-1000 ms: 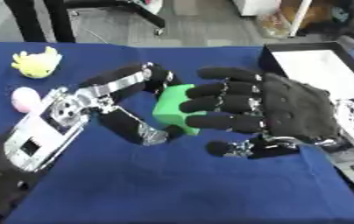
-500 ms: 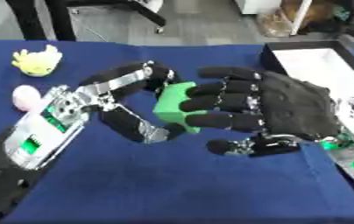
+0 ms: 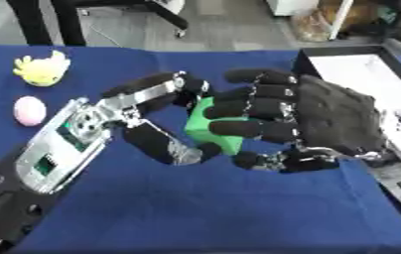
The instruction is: Pick up the objects with one hand, pass them to the other hand, and then place them into the box on the other side of the table.
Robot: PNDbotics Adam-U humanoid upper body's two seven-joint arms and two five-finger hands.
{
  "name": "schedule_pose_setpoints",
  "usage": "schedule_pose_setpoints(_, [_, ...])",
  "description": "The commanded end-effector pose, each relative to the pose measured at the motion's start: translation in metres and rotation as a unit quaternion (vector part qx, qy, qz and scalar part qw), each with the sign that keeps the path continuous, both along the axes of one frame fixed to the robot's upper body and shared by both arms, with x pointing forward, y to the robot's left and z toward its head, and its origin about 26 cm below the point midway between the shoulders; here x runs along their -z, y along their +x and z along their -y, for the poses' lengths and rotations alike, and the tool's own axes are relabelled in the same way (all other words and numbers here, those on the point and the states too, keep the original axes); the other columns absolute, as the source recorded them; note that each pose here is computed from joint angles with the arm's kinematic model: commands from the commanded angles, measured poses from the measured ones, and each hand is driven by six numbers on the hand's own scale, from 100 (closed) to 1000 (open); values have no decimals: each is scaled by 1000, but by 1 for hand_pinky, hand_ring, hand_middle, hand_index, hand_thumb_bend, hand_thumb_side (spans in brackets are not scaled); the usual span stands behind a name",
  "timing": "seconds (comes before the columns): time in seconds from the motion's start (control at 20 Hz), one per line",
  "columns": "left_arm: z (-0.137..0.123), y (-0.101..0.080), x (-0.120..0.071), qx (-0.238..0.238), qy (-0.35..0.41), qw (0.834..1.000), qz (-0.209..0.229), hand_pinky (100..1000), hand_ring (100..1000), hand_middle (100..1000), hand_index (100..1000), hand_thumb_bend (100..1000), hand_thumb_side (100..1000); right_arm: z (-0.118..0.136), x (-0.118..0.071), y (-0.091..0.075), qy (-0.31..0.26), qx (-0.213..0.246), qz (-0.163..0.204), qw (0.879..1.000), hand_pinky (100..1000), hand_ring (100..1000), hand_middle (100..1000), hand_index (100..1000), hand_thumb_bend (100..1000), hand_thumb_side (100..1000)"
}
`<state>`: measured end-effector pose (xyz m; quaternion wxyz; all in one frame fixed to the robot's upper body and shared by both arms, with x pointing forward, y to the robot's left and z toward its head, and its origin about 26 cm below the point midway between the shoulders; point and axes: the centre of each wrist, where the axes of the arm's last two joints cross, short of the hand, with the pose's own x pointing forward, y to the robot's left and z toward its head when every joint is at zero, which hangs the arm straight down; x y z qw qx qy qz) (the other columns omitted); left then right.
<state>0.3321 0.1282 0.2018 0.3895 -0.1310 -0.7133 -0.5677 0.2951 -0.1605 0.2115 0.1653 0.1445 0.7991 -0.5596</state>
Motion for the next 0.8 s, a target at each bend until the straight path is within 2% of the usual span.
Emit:
schedule_pose_setpoints(0.05, [6,-4,-11,12,-8,1000,15,520,435,320,607,100,118,2,-10,-2,8,-1,20,1000,914,808,839,1000,281,100])
schedule_pose_setpoints(0.5, [9,-10,-18,25,-15,999,20,524,440,326,613,100,133,1,-10,-2,15,0,32,999,905,805,833,1000,279,100])
schedule_pose_setpoints(0.8, [11,-12,-18,36,-7,999,10,541,455,350,632,100,134,1,-10,-2,29,7,34,999,862,769,768,1000,182,100])
